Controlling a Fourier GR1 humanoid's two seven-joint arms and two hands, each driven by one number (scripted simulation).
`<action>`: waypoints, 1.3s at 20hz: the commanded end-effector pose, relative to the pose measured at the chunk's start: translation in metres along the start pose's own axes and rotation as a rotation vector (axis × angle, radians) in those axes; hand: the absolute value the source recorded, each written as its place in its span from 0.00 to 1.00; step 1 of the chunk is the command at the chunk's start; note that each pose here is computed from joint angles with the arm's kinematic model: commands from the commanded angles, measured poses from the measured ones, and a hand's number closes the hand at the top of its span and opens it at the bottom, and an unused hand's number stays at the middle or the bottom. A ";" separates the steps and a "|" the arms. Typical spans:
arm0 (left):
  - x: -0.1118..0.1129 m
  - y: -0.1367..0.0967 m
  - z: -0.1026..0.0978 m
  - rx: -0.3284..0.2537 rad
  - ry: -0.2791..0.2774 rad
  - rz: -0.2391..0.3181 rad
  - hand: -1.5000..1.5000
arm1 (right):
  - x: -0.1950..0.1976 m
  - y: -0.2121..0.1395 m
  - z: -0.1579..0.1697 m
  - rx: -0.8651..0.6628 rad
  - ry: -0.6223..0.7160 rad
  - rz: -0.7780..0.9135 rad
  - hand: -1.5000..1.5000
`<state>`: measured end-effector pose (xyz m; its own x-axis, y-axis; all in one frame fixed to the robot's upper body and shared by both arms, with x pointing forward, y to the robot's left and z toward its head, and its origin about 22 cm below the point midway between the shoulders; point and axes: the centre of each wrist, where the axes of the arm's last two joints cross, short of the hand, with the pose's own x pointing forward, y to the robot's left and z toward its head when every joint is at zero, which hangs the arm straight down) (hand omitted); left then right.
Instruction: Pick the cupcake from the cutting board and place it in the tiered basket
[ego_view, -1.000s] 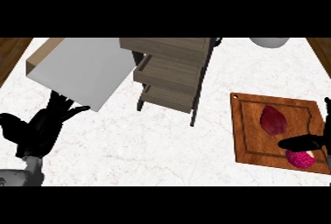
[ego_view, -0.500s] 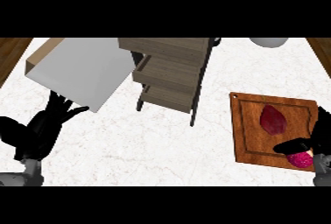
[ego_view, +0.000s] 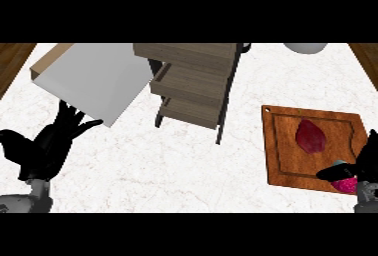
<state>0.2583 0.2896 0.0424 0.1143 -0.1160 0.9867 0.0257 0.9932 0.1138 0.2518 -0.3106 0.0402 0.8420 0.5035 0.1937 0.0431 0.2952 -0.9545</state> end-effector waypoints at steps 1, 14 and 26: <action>-0.021 -0.015 0.003 0.007 0.032 0.002 0.50 | 0.001 -0.003 -0.009 0.047 0.113 0.005 0.00; -0.014 0.009 -0.002 0.008 0.025 0.015 0.50 | -0.004 0.034 0.009 0.125 0.044 0.171 1.00; -0.001 0.010 0.003 0.030 0.048 0.015 0.50 | 0.020 -0.154 0.013 -0.037 -0.945 0.275 1.00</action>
<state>0.2548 0.2919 0.0422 0.1175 -0.1146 0.9864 0.0188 0.9934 0.1132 0.2590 -0.3321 0.1433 0.2268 0.9730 0.0415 -0.1905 0.0861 -0.9779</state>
